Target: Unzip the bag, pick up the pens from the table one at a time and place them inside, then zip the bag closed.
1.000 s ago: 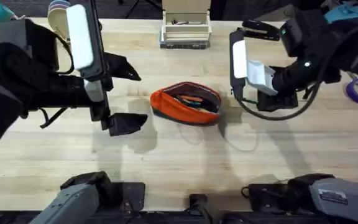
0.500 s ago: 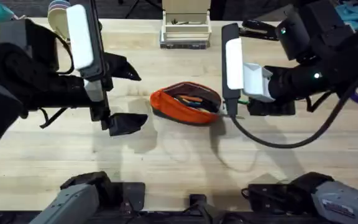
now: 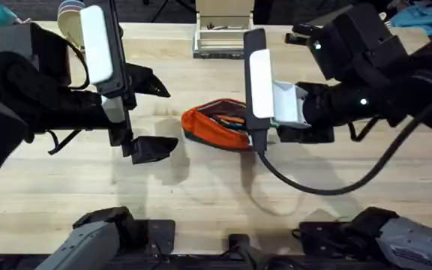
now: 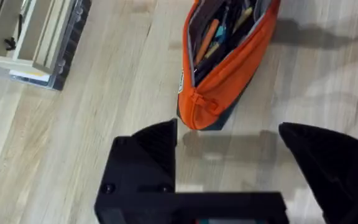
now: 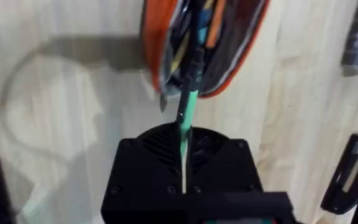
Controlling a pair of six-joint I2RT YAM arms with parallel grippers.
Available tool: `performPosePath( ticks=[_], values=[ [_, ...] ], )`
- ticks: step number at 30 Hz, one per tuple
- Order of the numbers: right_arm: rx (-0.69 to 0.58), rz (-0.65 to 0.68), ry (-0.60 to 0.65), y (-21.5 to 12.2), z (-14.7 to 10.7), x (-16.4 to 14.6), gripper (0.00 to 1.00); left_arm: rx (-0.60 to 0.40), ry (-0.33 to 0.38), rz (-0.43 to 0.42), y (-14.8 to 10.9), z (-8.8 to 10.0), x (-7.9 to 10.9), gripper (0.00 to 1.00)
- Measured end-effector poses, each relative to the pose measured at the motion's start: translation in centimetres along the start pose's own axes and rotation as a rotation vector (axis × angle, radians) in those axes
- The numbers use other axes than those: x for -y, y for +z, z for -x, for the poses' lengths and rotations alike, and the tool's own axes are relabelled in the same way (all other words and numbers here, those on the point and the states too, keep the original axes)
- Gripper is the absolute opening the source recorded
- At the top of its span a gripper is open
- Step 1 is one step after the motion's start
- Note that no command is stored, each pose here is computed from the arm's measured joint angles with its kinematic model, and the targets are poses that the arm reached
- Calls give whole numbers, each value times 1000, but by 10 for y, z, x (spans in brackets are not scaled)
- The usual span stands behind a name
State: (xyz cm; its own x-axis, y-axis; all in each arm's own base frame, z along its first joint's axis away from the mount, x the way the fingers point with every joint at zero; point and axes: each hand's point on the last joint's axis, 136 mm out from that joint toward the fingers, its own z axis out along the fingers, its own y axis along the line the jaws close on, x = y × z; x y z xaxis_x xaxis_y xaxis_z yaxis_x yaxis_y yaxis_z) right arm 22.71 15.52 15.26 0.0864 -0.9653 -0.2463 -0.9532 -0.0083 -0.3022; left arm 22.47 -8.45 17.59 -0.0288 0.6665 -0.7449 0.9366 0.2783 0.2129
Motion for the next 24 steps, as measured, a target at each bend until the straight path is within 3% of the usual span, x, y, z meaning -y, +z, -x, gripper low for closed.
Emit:
performPosePath(
  ticks=[10,18,24],
  values=[
    [91,-37,102,20,27,24,32,0,0,0,0,0,0,993],
    [171,-59,96,29,59,30,32,0,0,0,0,0,0,993],
    [168,-30,132,48,65,31,32,0,0,0,0,0,0,993]
  ],
)
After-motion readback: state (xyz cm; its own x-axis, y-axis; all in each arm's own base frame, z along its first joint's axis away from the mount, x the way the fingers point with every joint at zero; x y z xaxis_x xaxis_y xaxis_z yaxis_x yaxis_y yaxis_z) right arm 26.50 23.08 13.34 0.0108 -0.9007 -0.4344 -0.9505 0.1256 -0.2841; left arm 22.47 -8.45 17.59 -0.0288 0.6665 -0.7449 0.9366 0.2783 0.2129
